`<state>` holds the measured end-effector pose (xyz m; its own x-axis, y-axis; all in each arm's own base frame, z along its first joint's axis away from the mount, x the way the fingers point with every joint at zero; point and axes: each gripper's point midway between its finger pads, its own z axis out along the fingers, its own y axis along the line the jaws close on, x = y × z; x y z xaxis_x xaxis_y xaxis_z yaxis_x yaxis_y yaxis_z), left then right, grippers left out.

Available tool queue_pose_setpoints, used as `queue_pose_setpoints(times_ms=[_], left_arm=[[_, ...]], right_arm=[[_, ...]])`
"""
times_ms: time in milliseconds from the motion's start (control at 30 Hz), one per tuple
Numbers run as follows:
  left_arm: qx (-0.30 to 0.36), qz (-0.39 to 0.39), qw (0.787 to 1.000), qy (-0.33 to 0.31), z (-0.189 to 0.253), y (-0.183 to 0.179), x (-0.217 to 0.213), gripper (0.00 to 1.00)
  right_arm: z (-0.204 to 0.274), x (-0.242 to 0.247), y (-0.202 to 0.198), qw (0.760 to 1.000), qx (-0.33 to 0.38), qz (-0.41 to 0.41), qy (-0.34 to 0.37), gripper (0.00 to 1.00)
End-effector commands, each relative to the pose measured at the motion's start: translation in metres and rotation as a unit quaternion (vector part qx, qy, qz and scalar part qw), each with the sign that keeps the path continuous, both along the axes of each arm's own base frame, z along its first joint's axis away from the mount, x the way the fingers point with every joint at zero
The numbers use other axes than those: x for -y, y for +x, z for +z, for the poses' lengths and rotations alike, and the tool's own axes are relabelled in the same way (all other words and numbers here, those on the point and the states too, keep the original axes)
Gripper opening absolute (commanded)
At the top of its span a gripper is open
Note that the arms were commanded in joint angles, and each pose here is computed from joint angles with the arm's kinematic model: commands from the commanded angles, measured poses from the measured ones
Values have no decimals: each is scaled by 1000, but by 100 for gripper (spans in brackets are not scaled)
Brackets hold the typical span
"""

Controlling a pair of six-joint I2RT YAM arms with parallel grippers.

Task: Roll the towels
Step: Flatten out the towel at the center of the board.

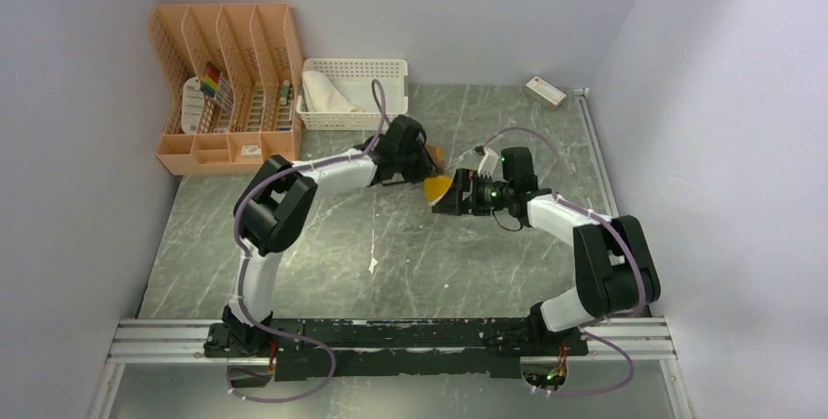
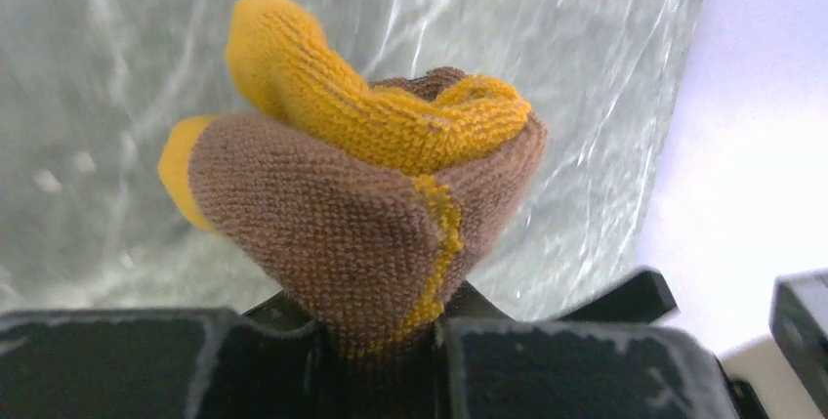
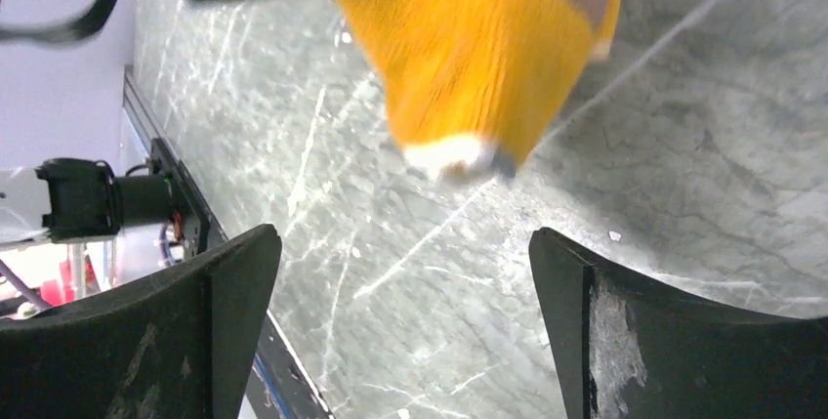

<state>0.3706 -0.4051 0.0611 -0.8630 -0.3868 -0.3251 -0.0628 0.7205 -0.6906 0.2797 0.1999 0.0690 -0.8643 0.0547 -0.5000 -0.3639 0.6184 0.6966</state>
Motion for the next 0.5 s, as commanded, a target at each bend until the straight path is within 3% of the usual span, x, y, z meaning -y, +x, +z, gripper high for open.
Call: queue_pose_setpoints(times_ms=[0,200,467], left_arm=[[50,-47,991,115,22,45,-42,7],[122,-66,972,187,83,119,-124,7],[234,-22,926,296,137,203,-219,11]], right_arm=[[38,6,10,998,50,-10,-25,100],[87,15,8,993,104,-40,-28,100],[86,16,-28,995,95,-26,-4,100]])
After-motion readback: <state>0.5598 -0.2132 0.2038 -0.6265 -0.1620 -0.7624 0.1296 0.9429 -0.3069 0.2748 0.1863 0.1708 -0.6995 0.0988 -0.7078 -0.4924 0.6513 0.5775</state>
